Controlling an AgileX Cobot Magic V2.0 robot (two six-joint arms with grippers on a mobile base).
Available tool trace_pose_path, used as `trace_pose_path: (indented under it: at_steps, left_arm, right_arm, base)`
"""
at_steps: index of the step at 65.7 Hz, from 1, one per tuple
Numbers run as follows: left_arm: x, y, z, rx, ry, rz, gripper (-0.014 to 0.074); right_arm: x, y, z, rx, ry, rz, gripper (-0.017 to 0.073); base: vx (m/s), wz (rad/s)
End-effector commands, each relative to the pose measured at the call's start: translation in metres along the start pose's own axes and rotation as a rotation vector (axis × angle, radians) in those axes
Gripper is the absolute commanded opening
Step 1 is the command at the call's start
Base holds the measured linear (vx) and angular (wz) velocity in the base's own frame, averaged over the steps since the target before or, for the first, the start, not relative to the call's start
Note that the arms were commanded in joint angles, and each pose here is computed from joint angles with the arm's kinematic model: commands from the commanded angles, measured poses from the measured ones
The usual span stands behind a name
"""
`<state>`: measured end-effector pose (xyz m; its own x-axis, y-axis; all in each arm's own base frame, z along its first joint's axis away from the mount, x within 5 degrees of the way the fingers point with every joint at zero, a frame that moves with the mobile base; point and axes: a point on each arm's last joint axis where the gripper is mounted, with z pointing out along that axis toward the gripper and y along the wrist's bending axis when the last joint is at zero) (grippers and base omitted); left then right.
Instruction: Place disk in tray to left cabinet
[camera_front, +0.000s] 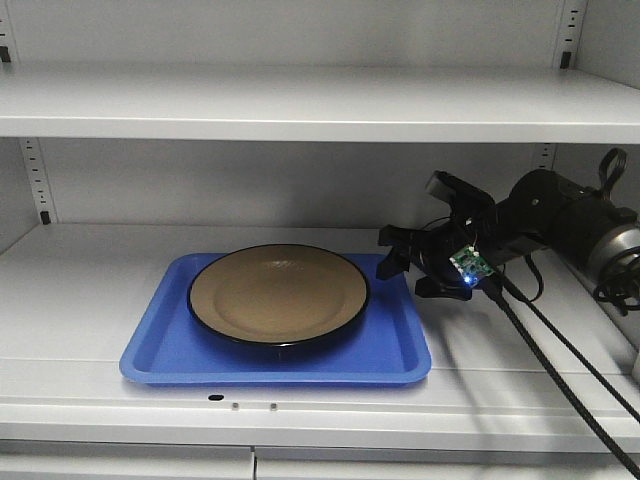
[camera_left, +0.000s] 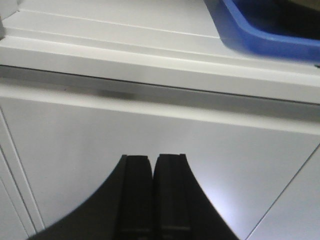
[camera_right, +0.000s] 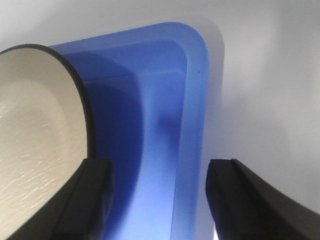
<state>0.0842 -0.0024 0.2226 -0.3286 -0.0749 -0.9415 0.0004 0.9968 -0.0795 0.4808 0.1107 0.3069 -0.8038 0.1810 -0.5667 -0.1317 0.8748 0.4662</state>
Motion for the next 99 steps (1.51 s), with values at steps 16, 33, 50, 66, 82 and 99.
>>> trace_pose_path:
  at_steps: [16, 33, 50, 66, 82, 99]
  left_arm:
    - [0.046, 0.004, -0.014, 0.016, -0.256, 0.055, -0.0006]
    - [0.047, 0.004, -0.013, 0.022, -0.199, 0.072, -0.0006]
    - [0.047, 0.004, -0.013, 0.022, -0.199, 0.072, -0.0006]
    - [0.047, 0.004, -0.013, 0.022, -0.199, 0.072, -0.0006]
    - [0.047, 0.004, -0.013, 0.022, -0.199, 0.072, -0.0006]
    - [0.047, 0.004, -0.013, 0.022, -0.199, 0.072, -0.0006]
  right_arm:
    - [-0.021, 0.023, -0.04, -0.053, -0.158, -0.026, 0.048]
    - [-0.02, 0.022, -0.038, -0.058, -0.151, -0.018, 0.048]
    - [-0.019, 0.022, -0.037, -0.057, -0.149, -0.017, 0.048]
    - [-0.019, 0.021, -0.037, -0.057, -0.148, -0.017, 0.048]
    - [-0.021, 0.024, -0.05, -0.029, -0.164, -0.061, 0.048]
    - [0.005, 0.021, -0.07, -0.019, -0.19, -0.036, 0.048]
  base:
    - [0.0, 0.0]
    - [0.0, 0.0]
    - [0.0, 0.0]
    - [0.0, 0.0]
    - [0.0, 0.0]
    - [0.0, 0.0]
